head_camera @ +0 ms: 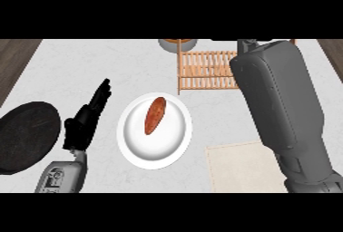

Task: Pick the can from the placemat and place it in the tiered shelf

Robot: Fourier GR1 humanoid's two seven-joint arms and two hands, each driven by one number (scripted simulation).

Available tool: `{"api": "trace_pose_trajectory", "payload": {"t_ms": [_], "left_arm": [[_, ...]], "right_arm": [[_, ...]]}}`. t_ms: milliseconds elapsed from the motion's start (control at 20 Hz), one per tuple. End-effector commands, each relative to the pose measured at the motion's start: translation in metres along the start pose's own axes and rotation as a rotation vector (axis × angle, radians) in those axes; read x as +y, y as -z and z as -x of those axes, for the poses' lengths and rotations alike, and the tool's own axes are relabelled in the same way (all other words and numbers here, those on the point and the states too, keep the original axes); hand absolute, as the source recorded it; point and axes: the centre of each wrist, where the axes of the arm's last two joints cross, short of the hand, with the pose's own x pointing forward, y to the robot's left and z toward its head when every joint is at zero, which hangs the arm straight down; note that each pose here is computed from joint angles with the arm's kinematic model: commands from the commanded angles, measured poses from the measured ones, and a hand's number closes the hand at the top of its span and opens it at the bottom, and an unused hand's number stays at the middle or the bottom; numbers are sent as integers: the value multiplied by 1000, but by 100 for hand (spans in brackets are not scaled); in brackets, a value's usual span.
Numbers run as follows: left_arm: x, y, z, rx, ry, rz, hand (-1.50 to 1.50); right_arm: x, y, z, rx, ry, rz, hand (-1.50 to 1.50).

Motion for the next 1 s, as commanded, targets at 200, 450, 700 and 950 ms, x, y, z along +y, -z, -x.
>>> {"api": "trace_pose_trajectory", "payload": {"t_ms": [200,450,700,950], "left_arm": [[-2,-11,2,-1,1,-4,0],[-2,-12,10,8,1,-4,0],[-11,-11,4,-3,9,-7,0],[-7,6,11,1,3,-19,0]], "right_arm": [[8,17,25,15,66,0,150],[18,28,67,130,-233,42,150],[15,17,71,182,-222,82,-150],[-7,19,60,233,-67,96,-150]]}}
